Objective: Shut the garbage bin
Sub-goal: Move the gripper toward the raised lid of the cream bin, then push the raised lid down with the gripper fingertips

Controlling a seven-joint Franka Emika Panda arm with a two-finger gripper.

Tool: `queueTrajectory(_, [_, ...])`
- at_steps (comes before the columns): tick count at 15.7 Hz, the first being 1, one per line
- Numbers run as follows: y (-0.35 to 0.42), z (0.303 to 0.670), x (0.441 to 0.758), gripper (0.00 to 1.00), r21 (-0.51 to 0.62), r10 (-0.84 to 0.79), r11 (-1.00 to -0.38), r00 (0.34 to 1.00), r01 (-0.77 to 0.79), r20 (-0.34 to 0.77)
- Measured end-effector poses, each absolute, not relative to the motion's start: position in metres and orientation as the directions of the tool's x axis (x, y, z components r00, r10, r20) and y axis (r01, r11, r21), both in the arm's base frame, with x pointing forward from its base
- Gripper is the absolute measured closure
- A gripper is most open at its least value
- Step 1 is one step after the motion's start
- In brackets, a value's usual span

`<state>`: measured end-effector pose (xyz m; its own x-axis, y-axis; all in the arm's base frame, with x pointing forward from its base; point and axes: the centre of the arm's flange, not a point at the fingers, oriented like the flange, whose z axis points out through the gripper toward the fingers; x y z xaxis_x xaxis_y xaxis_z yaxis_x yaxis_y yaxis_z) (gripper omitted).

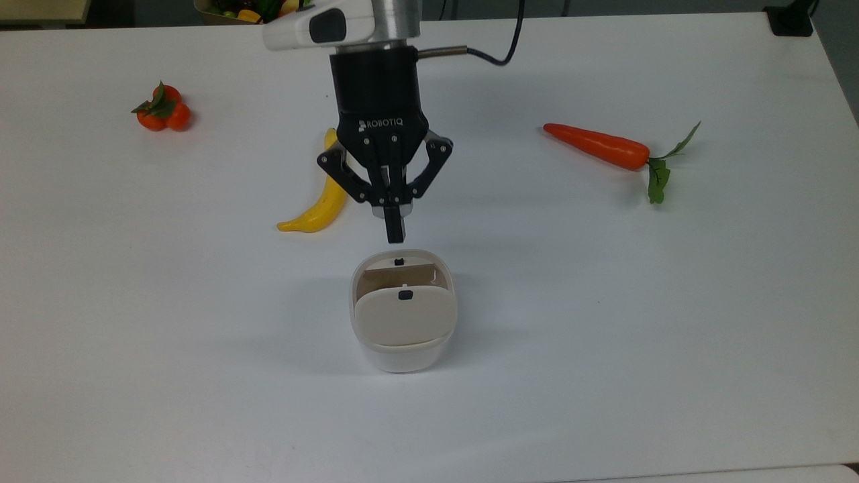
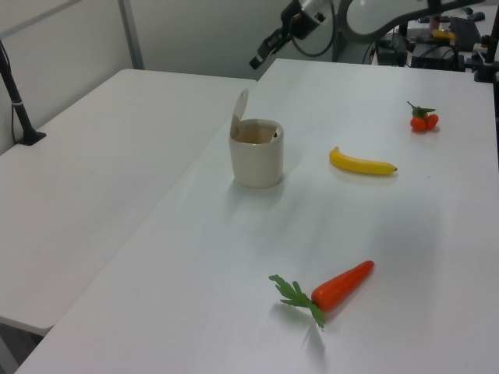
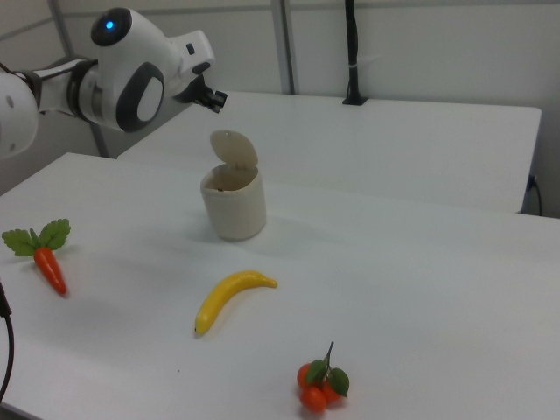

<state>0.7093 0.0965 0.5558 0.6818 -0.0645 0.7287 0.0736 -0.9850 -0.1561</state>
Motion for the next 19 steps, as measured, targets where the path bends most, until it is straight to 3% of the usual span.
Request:
queueTrajectory(9, [0.113,0.497,0.732,0.99,-0.160,-0.077,-0.983,0.605,0.084,0.792])
queueTrajectory(19, [0.110,0.487,0.738,0.99,-0.159,-0.079,-0.984,0.609,0.078,0.790])
